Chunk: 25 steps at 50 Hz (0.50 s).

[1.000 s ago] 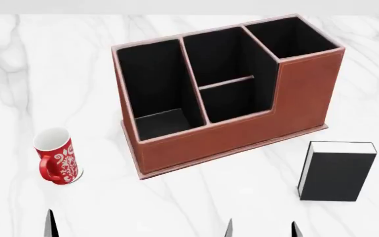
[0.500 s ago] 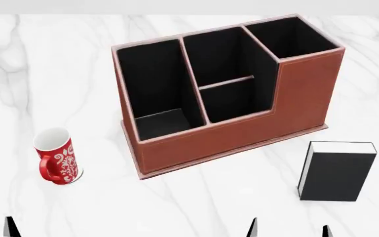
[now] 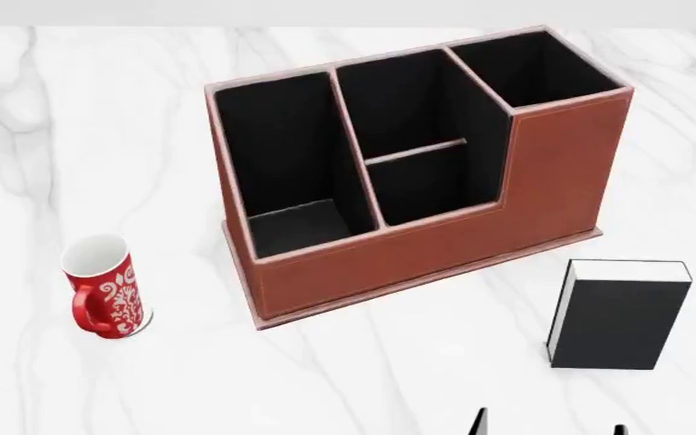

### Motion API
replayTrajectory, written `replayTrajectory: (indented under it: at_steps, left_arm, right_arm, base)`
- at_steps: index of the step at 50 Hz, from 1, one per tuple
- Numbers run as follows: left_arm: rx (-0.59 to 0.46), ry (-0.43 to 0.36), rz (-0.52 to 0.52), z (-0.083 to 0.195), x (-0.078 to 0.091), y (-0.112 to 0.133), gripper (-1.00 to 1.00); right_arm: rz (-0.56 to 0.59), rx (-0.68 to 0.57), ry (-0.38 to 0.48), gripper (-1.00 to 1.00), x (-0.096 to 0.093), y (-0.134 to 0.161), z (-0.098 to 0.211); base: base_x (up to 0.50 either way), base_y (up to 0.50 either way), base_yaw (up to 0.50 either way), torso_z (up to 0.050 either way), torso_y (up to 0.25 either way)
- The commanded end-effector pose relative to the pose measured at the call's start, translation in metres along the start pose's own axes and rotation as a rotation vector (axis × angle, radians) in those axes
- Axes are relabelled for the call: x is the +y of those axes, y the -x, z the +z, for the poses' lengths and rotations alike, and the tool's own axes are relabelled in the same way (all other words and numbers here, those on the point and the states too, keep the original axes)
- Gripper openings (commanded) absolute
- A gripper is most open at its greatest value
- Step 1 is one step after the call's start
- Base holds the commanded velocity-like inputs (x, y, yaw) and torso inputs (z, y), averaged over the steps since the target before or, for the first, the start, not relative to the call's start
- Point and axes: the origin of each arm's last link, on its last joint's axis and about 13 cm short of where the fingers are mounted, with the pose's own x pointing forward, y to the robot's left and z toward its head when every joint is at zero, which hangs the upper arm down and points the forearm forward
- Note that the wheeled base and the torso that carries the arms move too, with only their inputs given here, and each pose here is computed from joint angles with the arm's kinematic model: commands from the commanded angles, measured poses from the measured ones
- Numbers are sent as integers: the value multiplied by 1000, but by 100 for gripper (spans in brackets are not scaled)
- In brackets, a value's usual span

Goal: Pick up the book and place it in the back compartment of the caddy.

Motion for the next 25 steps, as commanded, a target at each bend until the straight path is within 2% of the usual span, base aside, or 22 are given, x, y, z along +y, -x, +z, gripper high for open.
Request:
replayTrajectory:
  at_steps: [1, 25]
  left_arm:
    - [-15, 3, 4, 2, 0, 0, 100]
    - [4, -4, 3, 0, 0, -1, 100]
  right_arm:
    - [-7, -11, -3, 100, 0, 1, 1]
    - [-8, 5, -10, 100, 0, 0, -1]
  base:
    - [0, 0, 0, 0, 0]
    - [0, -15, 0, 0, 0]
